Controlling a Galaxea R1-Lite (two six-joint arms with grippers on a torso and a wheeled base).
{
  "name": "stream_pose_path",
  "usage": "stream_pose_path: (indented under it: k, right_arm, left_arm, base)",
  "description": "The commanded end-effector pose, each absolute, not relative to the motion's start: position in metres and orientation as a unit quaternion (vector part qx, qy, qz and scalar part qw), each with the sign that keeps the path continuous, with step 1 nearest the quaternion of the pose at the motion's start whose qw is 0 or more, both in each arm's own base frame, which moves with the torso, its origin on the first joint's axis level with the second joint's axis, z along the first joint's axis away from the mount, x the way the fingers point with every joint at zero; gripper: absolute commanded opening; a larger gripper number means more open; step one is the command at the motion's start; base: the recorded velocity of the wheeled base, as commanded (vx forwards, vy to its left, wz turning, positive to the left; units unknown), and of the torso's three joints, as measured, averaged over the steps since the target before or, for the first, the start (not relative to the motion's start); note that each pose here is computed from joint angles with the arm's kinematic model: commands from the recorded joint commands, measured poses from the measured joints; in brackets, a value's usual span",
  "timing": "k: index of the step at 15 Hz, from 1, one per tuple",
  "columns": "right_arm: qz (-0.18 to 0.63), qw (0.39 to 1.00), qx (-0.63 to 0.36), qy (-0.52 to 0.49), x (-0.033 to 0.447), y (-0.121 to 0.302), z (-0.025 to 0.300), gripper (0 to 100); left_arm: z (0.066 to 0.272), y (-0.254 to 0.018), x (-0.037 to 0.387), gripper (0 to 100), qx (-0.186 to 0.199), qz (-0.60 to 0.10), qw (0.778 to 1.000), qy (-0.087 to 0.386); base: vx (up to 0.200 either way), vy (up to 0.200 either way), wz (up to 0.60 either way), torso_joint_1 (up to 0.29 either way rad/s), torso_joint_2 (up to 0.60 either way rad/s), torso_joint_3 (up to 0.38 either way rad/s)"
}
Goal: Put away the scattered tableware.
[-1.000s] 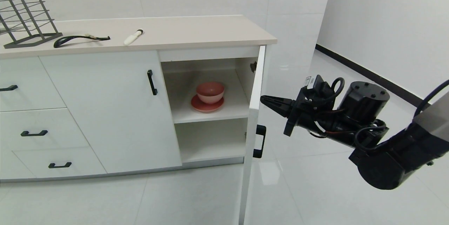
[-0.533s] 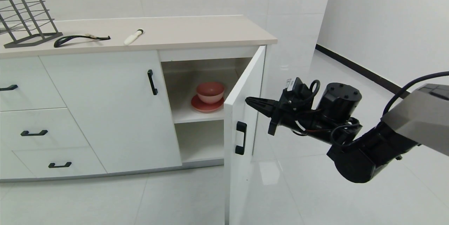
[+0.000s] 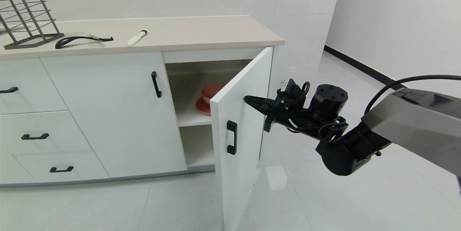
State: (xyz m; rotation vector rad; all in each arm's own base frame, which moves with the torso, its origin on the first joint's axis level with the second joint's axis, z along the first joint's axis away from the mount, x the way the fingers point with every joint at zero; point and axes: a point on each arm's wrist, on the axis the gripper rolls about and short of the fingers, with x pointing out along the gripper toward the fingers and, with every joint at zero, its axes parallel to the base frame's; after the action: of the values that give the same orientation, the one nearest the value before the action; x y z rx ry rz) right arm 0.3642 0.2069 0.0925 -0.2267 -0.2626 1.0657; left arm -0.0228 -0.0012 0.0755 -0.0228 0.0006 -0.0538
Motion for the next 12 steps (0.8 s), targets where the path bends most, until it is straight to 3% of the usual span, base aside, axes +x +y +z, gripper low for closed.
stream_pose_path:
  k: [1,12]
  right_arm:
    - [0.504,0.847,-0.108,-0.129,0.377,0.214,0.082,0]
    - [0.486,0.856,-0.087,-0.155,0.412,0.238,0.062,0]
  left_arm:
    - [0.075,-0.001,-0.023,100,-0.012,-0.028,1.0,0.0]
    - [0.075,-0.001,-0.023,100,-0.012,-0.027,1.0,0.0]
  base:
    - [0.0,0.0,0.0,0.0,0.0,0.0]
    - [0.0,0.0,0.0,0.0,0.0,0.0]
